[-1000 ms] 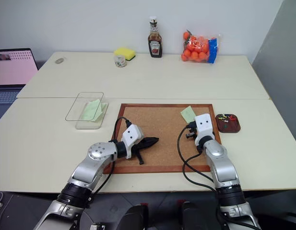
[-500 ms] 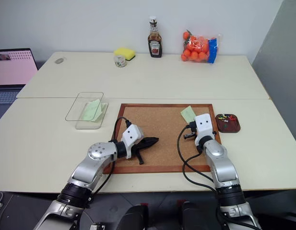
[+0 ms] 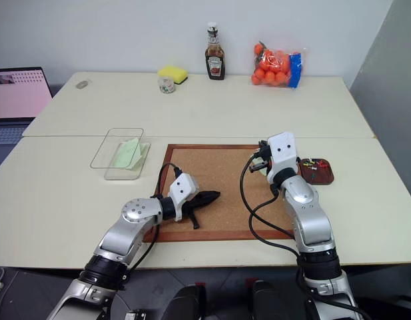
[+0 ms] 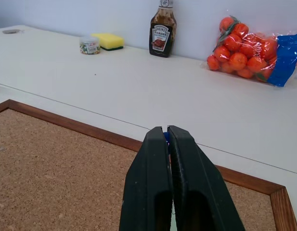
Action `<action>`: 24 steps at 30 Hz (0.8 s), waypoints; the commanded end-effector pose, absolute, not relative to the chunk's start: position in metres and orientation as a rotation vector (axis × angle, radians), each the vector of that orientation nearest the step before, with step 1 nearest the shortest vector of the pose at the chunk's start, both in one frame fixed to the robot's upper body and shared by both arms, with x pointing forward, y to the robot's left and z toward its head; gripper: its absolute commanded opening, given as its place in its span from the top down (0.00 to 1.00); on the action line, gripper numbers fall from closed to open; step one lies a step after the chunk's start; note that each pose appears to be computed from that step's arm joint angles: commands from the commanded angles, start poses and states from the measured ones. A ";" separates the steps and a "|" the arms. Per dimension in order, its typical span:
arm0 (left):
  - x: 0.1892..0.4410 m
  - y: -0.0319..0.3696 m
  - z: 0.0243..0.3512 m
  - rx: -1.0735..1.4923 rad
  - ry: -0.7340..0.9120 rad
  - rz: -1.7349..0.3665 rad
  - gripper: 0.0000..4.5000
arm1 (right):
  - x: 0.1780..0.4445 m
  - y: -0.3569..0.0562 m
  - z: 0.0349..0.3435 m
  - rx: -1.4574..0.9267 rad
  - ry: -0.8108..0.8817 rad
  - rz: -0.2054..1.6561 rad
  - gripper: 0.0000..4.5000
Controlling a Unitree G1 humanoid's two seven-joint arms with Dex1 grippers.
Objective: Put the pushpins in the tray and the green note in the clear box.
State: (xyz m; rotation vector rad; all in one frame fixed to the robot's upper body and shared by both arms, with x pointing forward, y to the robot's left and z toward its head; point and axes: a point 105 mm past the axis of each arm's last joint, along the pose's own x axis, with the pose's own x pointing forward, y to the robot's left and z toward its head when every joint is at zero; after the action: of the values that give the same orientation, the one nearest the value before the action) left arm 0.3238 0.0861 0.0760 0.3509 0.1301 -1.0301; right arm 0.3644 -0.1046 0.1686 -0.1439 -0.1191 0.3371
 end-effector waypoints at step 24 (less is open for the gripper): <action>0.322 0.083 0.064 0.339 0.179 -1.049 1.00 | 0.353 -0.249 0.136 -0.189 0.094 -0.104 0.99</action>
State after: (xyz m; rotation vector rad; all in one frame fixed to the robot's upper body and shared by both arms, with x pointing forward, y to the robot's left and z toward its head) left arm 0.3257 0.0859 0.0768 0.3351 0.1300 -1.0277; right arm 0.3501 -0.2403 0.1248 -0.1943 0.1265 -0.0737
